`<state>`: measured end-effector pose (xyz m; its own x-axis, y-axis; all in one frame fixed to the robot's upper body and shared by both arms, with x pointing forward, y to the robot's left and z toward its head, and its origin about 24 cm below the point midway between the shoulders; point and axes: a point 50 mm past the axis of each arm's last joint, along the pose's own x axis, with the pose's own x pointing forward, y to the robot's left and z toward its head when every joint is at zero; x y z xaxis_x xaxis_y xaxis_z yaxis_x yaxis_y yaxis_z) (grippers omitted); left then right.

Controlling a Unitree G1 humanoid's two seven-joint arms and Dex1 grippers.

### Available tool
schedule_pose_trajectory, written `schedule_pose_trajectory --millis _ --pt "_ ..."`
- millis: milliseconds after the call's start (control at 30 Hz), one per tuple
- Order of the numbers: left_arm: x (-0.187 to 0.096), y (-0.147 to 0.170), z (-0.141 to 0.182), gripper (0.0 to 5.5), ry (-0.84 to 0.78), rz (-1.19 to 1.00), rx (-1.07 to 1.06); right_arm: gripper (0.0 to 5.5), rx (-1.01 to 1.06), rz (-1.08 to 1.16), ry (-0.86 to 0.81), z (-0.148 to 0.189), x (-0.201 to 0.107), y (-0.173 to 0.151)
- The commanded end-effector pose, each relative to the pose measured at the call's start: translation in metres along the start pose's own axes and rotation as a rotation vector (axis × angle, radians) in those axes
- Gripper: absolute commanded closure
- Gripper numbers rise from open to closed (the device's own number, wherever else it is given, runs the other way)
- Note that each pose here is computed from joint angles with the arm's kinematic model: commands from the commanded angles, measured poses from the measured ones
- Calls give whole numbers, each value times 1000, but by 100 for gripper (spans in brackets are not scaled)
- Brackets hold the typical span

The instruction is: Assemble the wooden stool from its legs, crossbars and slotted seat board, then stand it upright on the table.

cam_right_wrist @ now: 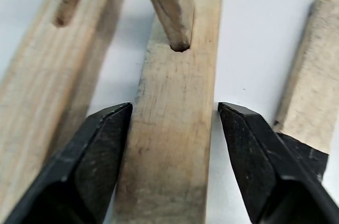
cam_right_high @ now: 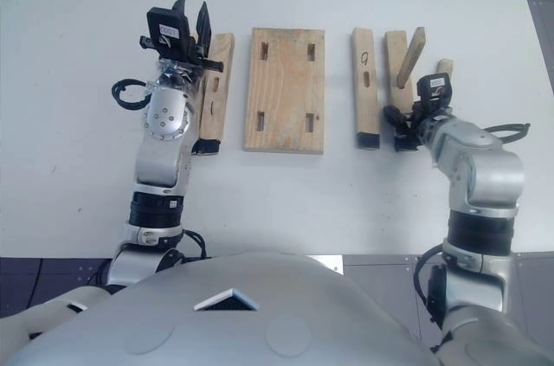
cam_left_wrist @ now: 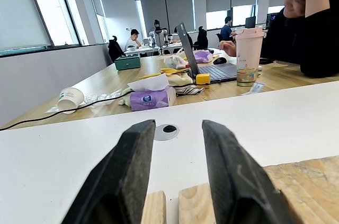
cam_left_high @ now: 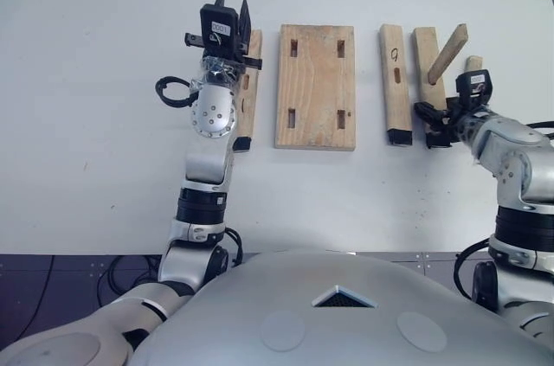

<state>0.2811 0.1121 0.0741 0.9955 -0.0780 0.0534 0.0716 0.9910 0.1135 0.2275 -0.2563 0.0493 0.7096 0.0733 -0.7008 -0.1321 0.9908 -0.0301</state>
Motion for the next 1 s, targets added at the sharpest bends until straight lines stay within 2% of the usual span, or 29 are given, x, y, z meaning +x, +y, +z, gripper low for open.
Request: schedule_pose_trajectory --millis 33,100,233,333,400,500,600,700,800,933,1000 --pt "1 5 -2 390 -3 33 0 314 56 -12 129 -30 3 -7" --pt "2 6 -1 390 -8 40 2 344 39 -20 116 -30 4 -8" --pt "6 11 -5 390 -10 116 -24 345 -10 -17 -22 -5 6 -6" --pt "2 8 2 335 -46 -64 -230 345 -24 7 -173 33 0 0" --pt "3 13 14 307 -89 -183 -384 345 -144 86 -383 87 -4 8" --pt "11 23 41 258 -170 -422 -680 345 -248 304 -591 146 -13 28" --pt "11 31 71 213 -278 -734 -939 345 -243 586 -678 175 -33 44" --pt "6 34 93 162 -340 -956 -1044 345 -302 876 -706 186 -62 60" --pt "0 29 105 124 -363 -1064 -1067 345 -353 1061 -677 187 -81 68" --pt "-7 21 112 118 -378 -1113 -1021 345 -406 1257 -570 173 -93 80" --pt "-10 18 116 118 -403 -1131 -1028 345 -428 1280 -517 163 -90 84"
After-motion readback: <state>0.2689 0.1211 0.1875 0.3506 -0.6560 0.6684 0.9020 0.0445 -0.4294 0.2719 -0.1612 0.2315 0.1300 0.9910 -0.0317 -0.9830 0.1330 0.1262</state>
